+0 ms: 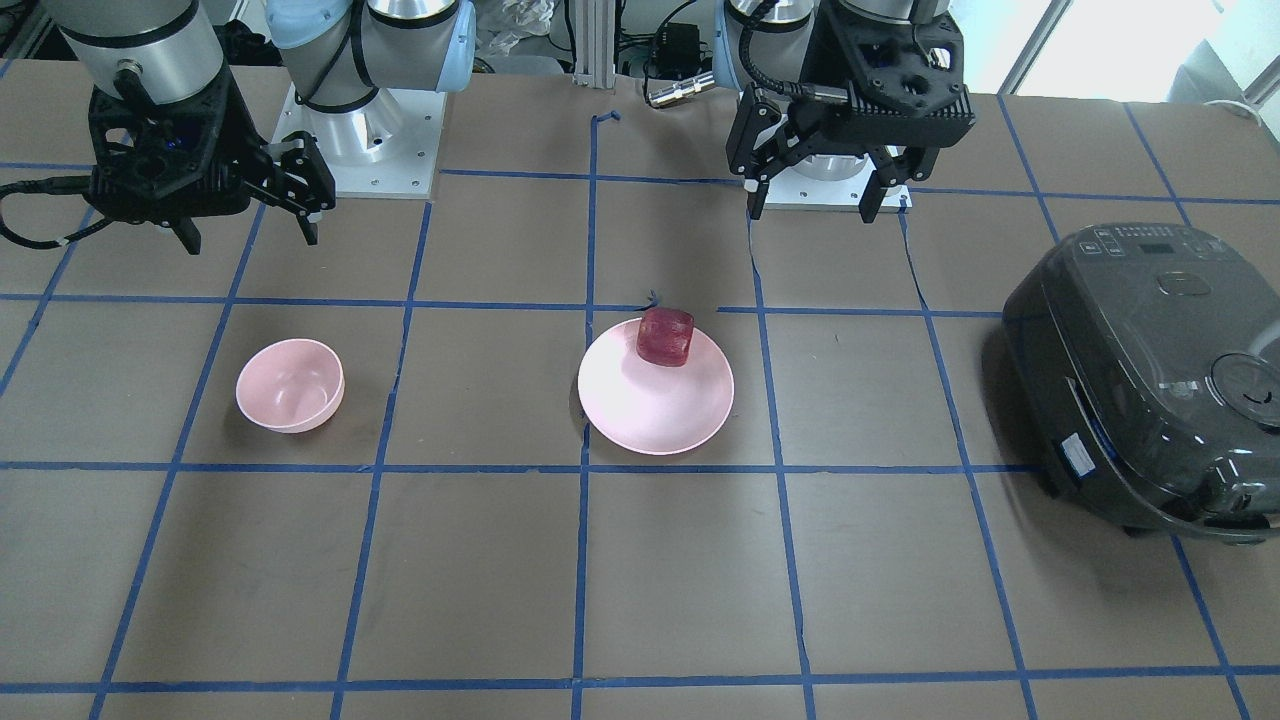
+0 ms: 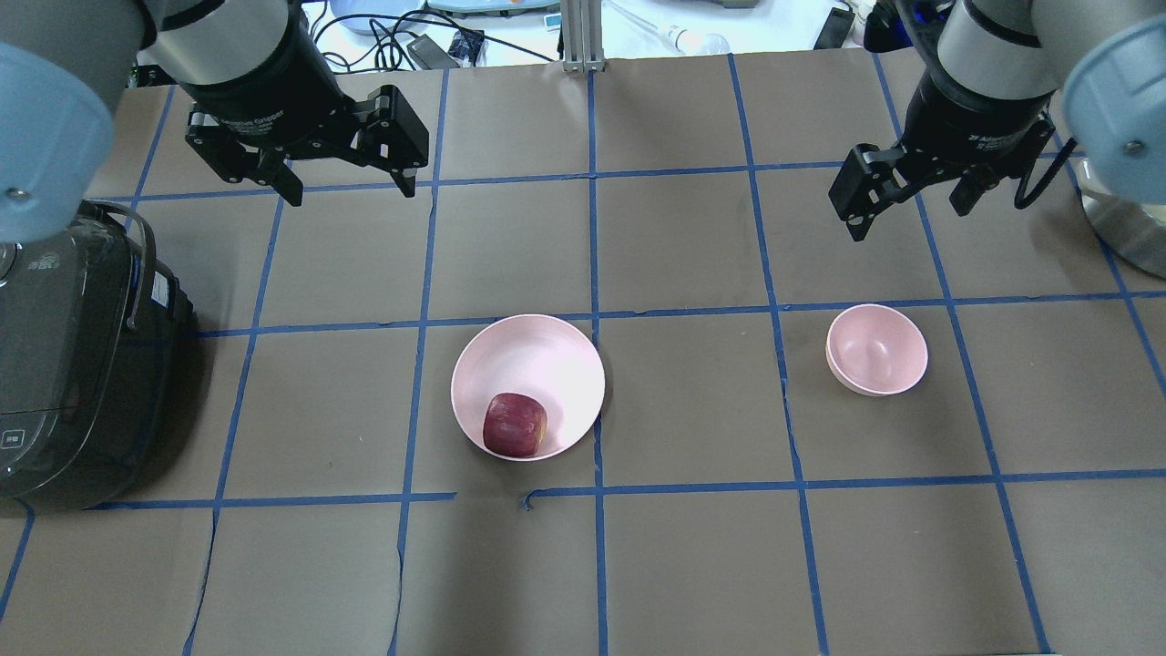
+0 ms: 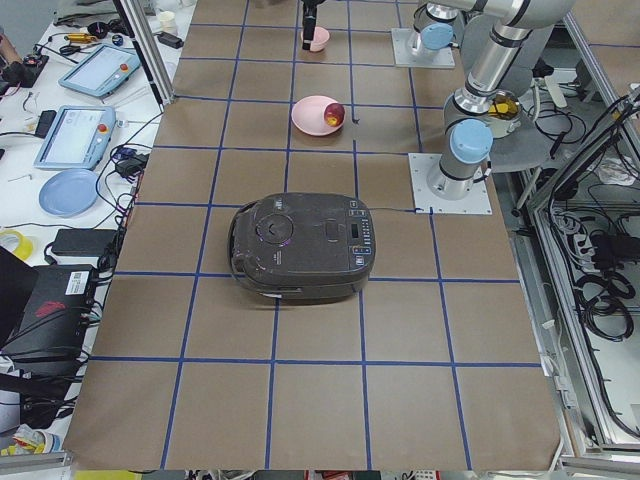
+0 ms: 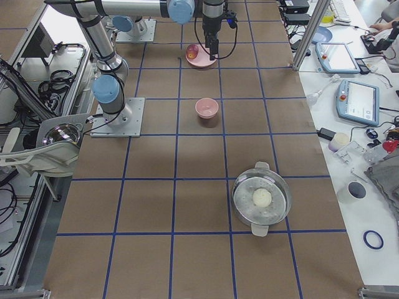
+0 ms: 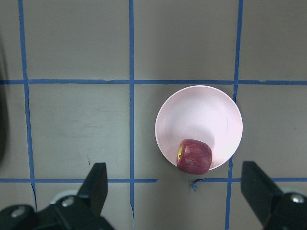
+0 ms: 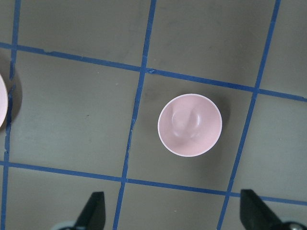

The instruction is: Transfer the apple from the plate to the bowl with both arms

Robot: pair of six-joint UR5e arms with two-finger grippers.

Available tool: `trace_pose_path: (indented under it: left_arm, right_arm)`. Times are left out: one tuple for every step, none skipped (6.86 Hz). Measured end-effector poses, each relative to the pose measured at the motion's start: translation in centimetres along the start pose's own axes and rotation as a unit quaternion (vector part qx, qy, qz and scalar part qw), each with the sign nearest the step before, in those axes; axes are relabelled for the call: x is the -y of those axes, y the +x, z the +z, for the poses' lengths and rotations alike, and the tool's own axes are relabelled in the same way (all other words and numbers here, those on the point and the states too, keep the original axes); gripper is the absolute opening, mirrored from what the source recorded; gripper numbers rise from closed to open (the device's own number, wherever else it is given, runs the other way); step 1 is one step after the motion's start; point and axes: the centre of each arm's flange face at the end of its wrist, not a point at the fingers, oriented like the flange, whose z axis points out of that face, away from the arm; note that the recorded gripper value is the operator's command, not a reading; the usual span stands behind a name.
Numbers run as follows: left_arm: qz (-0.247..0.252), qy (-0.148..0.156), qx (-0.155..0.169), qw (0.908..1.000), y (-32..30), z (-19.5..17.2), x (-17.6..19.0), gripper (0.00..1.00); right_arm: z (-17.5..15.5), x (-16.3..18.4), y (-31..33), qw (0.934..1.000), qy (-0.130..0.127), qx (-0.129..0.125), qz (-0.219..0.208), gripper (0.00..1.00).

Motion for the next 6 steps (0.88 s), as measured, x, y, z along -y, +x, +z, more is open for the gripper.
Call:
trace_pose_path:
  left_arm:
    - [0.001, 0.0, 0.0, 1.0, 0.0, -0.1, -0.1, 1.0]
    - [0.001, -0.001, -0.001, 1.0, 0.0, -0.3, -0.3, 1.0]
    - [0.0, -0.002, 0.0, 1.0, 0.0, -0.4, -0.5, 1.0]
    - [0.0, -0.003, 0.0, 1.0, -0.1, -0.4, -0.6, 1.0]
    - [0.0, -0.004, 0.0, 1.0, -0.1, -0.4, -0.6, 1.0]
    - [0.0, -0.007, 0.0, 1.0, 0.0, -0.4, -0.7, 1.0]
  right_arm:
    - [0.0, -0.1, 0.1, 1.0, -0.007, 0.001, 0.0, 1.0]
    - [0.0, -0.2, 0.5, 0.9999, -0.01, 0.003, 0.003, 1.0]
    - [-0.3, -0.2, 1.1, 0.9999, -0.009, 0.005, 0.008, 1.0]
    - [-0.7, -0.2, 1.4, 0.9999, -0.007, 0.006, 0.01, 1.0]
    - [-1.0, -0.3, 1.4, 0.9999, -0.009, 0.009, 0.011, 1.0]
    - [-1.2, -0.5, 1.4, 0.9998, -0.011, 0.011, 0.01, 1.0]
